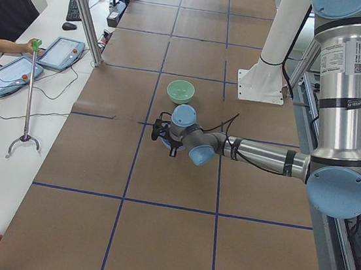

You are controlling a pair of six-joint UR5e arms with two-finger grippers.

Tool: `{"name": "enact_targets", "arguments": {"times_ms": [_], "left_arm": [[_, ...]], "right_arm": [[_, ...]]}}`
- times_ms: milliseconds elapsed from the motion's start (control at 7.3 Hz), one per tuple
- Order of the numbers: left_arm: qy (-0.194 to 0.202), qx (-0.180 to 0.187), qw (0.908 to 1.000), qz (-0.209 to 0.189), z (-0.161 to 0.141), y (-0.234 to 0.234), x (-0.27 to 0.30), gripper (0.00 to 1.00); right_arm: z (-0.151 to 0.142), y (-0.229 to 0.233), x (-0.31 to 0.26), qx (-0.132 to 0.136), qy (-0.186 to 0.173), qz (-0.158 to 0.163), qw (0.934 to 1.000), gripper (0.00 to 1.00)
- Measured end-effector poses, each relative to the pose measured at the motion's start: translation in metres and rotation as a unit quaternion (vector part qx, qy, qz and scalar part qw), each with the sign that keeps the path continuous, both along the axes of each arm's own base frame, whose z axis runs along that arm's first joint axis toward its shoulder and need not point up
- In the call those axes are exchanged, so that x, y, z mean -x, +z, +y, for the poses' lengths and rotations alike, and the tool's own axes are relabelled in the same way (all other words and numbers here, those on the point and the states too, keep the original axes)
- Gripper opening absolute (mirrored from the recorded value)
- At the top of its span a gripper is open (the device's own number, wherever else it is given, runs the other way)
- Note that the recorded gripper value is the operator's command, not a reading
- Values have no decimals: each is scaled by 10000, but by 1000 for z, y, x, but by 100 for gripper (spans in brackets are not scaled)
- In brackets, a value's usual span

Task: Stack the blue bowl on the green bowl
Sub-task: 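Reach the left gripper down to the rim of the blue bowl, then grip the blue bowl rim with the left gripper and lift it, then carry the blue bowl over the green bowl with the left gripper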

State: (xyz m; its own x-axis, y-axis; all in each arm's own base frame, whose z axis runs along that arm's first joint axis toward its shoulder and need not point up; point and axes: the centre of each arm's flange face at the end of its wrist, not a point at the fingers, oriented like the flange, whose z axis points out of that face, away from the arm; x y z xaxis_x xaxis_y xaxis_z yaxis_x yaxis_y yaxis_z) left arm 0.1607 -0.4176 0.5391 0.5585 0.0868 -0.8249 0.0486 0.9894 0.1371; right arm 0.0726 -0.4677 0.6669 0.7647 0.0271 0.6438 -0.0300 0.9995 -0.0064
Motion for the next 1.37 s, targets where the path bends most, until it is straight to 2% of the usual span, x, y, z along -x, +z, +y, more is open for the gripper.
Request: {"name": "enact_targets", "arguments": {"times_ms": [274, 685, 822, 1096, 1370], "left_arm": [[127, 14, 9996, -263, -1, -67, 31, 0], [-201, 245, 9985, -443, -24, -178, 60, 0], [-237, 438, 9981, -358, -28, -204, 39, 0], [-119, 820, 9964, -156, -34, -242, -44, 0], [-208, 1001, 9947, 54, -45, -242, -123, 0]], "right_arm": [[0, 0, 0, 1, 3, -3, 10000, 100], [0, 0, 0, 4, 0, 0, 10000, 100], [0, 0, 0, 3, 0, 0, 10000, 100], [0, 0, 0, 0, 0, 0, 10000, 100], [0, 0, 0, 0, 0, -3, 10000, 100]]}}
